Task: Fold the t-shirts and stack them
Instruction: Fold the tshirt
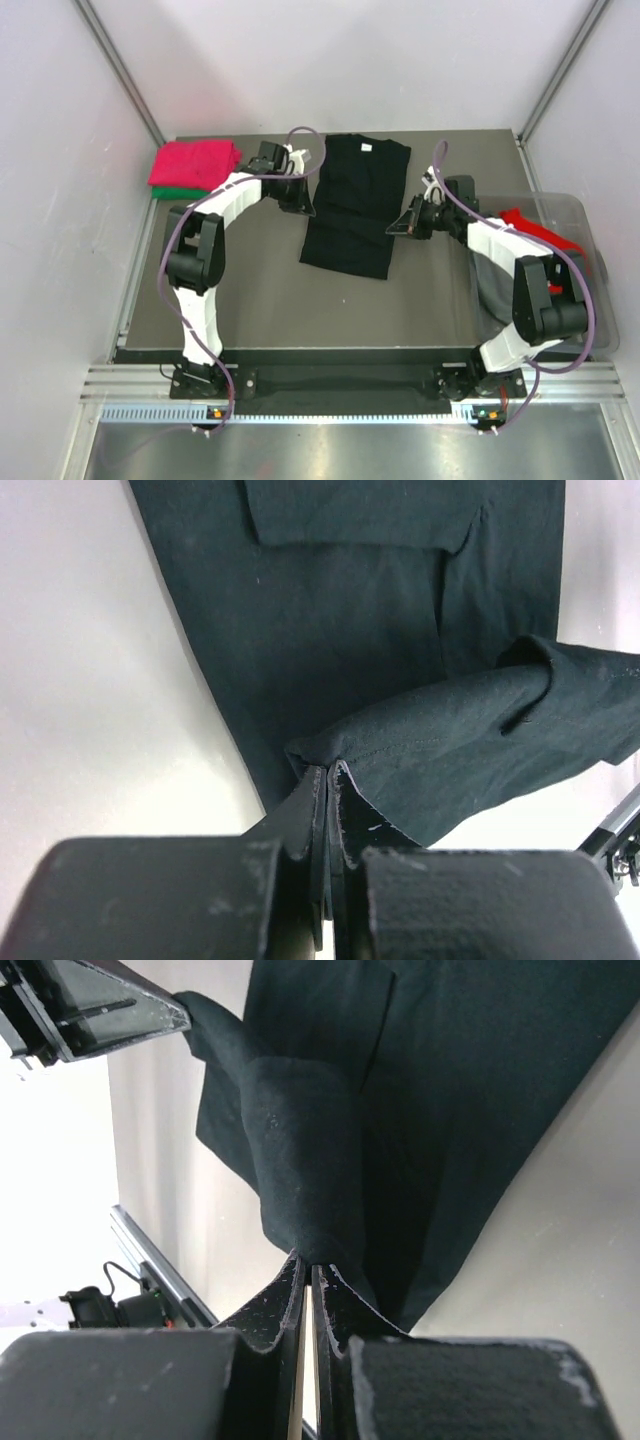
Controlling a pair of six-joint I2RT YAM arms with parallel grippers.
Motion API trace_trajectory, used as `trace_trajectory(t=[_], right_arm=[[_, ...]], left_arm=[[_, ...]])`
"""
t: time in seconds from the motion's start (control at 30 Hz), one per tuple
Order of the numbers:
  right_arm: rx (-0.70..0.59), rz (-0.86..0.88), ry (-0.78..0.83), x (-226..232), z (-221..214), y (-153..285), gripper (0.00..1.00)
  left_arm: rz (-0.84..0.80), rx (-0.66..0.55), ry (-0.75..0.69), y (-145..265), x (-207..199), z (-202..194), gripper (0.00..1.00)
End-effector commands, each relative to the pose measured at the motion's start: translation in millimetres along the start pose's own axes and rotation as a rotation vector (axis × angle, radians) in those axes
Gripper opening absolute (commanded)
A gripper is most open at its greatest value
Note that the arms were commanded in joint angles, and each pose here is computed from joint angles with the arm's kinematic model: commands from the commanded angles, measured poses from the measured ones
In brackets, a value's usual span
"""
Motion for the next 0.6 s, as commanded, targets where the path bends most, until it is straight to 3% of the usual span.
trace_trajectory(t=[0.0, 0.47, 0.57], right_arm=[[-0.068, -0.015, 0.066, -4.9, 21.1, 2.4, 0.00], [-0.055, -0.063, 0.070, -27.5, 26.2, -7.7, 0.00], [-0.044, -0.061, 0.092, -31.9, 32.6, -12.3, 0.13]], left_arm=[[-0.048, -0.085, -0.073, 1.9, -13.3, 27.2, 0.00], [-0.037, -0.127, -0.068, -4.6, -13.3, 43.2, 0.00], [0.020, -0.121, -0.017, -3.6, -10.9, 47.3, 0.18]])
Point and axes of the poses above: each gripper's point midway between its finger pads, its own y axis back along the fingers, its own x axis along the line the jaws close on, z = x × y, the point moved 6 cm from there along y, back along the fingers, and after that the axes turned 15 degrees about y, right-handed, at the moved point
